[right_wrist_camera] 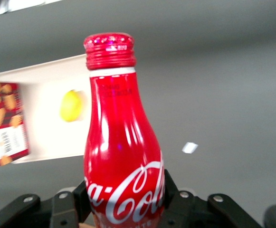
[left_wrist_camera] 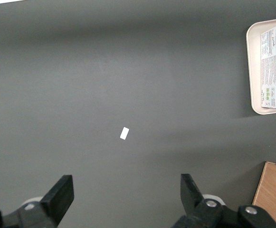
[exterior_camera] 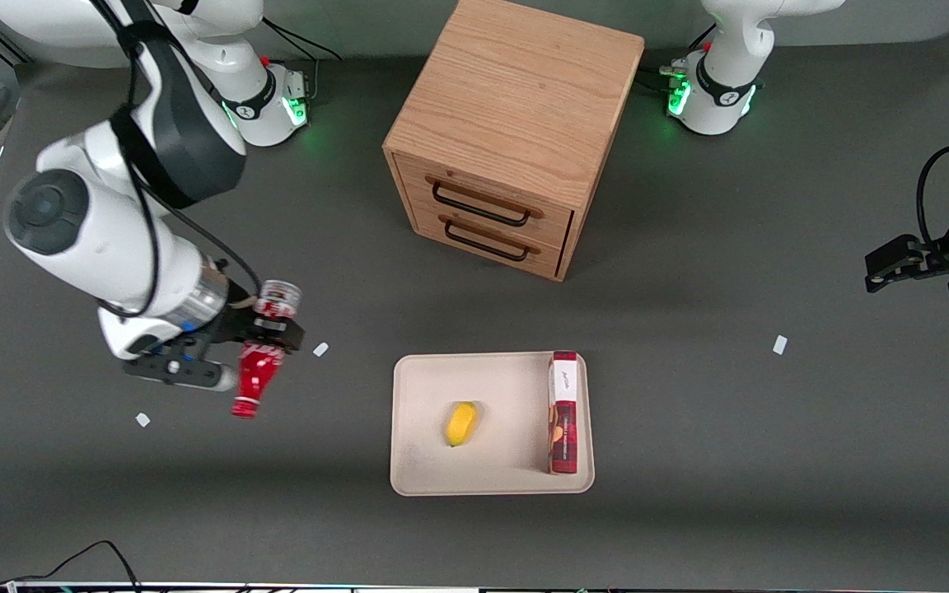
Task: Place coke bottle on tray
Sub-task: 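Carry the bottle over the cream tray beside the yellow mango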
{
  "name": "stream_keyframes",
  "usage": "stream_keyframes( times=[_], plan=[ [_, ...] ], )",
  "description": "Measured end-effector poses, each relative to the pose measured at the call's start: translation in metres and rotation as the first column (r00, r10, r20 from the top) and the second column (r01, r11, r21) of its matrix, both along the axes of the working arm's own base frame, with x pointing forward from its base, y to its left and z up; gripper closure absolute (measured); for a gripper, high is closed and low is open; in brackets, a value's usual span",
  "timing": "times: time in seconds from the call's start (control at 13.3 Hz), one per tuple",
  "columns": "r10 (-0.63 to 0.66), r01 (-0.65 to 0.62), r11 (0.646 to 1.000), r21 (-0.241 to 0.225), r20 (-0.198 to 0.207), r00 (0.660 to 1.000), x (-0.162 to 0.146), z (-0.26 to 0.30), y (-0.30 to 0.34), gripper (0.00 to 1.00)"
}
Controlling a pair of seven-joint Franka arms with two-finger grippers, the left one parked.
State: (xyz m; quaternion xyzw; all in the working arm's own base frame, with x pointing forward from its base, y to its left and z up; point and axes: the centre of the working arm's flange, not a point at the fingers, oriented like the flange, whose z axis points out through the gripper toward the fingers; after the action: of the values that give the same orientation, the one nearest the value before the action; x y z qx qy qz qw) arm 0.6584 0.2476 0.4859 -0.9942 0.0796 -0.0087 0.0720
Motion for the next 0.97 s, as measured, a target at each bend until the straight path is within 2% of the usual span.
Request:
stream_keyframes(
  times=[0.07,0.22,0.38,0.75,0.97],
  plan=[
    [0.006,-0.005,1.000,0.030,-0.019,1.000,0.012,-0.025,0.016,0.45],
    [-0.017,0.019,0.996,0.089,-0.024,1.000,0.037,-0.093,0.039,0.45],
    [-0.049,0.054,0.991,0.123,-0.042,0.998,0.050,-0.162,0.051,0.45],
    [-0.180,0.185,0.968,0.169,-0.044,0.983,0.057,-0.268,0.066,0.45],
    [-0.215,0.219,0.964,0.154,-0.044,0.976,0.051,-0.302,0.076,0.45]
  ],
)
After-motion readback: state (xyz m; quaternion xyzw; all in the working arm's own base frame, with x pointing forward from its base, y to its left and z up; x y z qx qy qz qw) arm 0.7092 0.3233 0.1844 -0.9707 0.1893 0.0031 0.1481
